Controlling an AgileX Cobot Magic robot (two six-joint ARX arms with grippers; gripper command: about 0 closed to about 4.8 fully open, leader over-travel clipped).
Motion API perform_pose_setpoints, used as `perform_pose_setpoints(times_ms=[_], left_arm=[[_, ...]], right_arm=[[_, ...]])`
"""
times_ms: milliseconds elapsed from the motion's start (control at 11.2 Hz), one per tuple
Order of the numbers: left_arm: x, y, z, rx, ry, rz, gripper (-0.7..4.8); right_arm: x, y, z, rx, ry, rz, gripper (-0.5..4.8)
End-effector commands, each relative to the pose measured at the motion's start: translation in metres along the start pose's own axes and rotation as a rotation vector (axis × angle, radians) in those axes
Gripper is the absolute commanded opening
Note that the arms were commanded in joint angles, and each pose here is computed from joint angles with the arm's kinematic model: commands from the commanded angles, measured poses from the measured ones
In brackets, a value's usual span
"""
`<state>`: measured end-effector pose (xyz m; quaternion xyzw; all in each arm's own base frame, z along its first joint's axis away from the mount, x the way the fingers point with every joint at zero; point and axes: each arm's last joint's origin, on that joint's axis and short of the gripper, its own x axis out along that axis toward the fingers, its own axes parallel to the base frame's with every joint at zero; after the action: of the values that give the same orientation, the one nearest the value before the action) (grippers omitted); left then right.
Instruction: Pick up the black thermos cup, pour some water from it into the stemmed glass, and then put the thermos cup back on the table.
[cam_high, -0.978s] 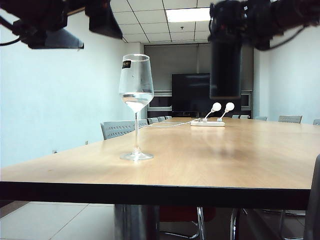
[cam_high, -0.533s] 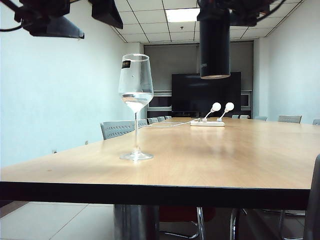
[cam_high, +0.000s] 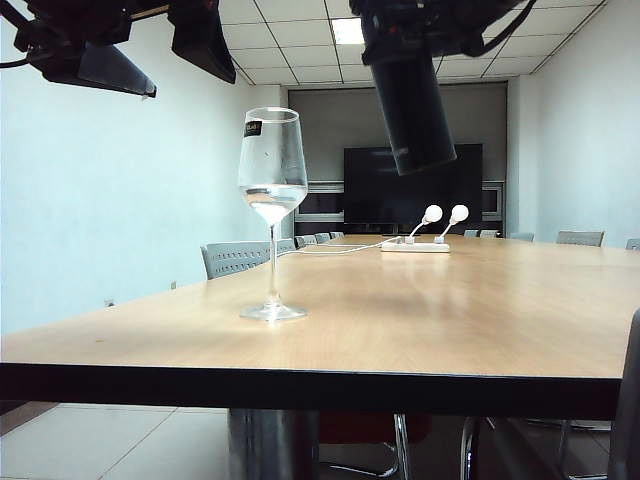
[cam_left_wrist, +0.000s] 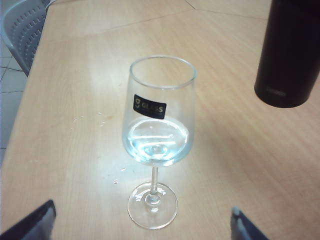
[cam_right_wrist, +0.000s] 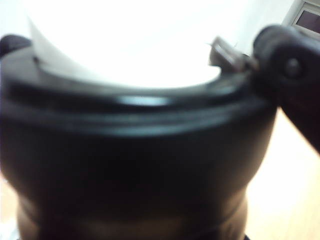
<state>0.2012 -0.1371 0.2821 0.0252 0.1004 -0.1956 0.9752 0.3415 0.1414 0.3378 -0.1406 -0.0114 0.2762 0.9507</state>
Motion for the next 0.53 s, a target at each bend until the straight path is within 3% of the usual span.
perform_pose_setpoints(times_ms=[89,533], left_arm=[[-0.001,0.0,0.004,-0.004,-0.018,0.002,4.58],[-0.001,0.0,0.002,0.002,0.004,0.004,4.58]], right_arm=[[0.011,-0.006,0.015,-0.07,-0.123,-0.039,1.84],[0.024,-0.006,0.024,-0.141,-0.142,-0.032,1.84]])
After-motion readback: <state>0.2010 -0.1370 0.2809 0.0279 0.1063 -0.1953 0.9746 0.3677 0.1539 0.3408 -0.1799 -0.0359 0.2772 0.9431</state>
